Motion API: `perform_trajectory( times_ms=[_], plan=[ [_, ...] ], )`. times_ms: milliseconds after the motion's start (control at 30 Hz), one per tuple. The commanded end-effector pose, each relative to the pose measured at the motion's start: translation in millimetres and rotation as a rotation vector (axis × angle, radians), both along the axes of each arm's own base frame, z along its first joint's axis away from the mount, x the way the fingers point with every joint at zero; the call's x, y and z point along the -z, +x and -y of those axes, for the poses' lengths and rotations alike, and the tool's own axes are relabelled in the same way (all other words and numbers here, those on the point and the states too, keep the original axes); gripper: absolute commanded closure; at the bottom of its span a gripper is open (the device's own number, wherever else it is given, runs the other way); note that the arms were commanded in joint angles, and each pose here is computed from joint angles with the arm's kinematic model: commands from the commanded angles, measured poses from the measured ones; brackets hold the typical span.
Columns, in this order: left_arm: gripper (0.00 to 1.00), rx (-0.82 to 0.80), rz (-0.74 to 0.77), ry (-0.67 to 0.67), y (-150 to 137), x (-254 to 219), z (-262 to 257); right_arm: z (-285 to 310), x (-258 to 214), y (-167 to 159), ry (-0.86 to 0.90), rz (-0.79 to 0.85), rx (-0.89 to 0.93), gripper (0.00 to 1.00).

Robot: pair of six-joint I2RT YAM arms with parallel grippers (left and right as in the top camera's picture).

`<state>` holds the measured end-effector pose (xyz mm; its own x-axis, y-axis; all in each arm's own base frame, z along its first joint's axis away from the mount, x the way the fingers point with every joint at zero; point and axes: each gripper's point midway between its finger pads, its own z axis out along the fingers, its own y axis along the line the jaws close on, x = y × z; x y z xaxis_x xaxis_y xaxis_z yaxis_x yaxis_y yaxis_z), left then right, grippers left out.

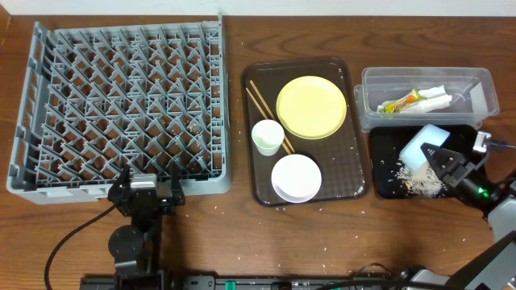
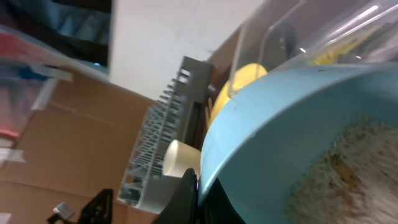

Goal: Sort waste into correct bins and load items into the dishwasher
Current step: 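Move the blue bowl over the black tray and tip out the scraps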

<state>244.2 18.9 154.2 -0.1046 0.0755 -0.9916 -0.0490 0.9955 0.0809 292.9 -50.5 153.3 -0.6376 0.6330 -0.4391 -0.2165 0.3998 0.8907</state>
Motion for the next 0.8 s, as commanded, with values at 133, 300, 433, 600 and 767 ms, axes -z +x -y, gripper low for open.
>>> perform_trajectory(
  times_ms=[133,300,433,600,767],
  plan=[
    [0.05,0.006,-0.044,-0.002,-1,15,1,-2,-18,-7,0.088,0.065,-0.032,0.99],
    [0.05,0.007,-0.044,-0.002,-1,15,1,0,-20,-4,0.11,0.044,-0.029,0.99],
    [0.05,0.007,-0.044,-0.001,-1,15,1,3,-22,-2,0.161,-0.003,-0.024,0.99],
    [0.05,0.007,-0.044,-0.002,-1,15,1,9,-18,2,0.255,-0.128,0.02,0.99],
    [0.05,0.006,-0.044,-0.001,-1,15,1,14,-15,3,0.335,-0.221,0.057,0.99]
  ],
)
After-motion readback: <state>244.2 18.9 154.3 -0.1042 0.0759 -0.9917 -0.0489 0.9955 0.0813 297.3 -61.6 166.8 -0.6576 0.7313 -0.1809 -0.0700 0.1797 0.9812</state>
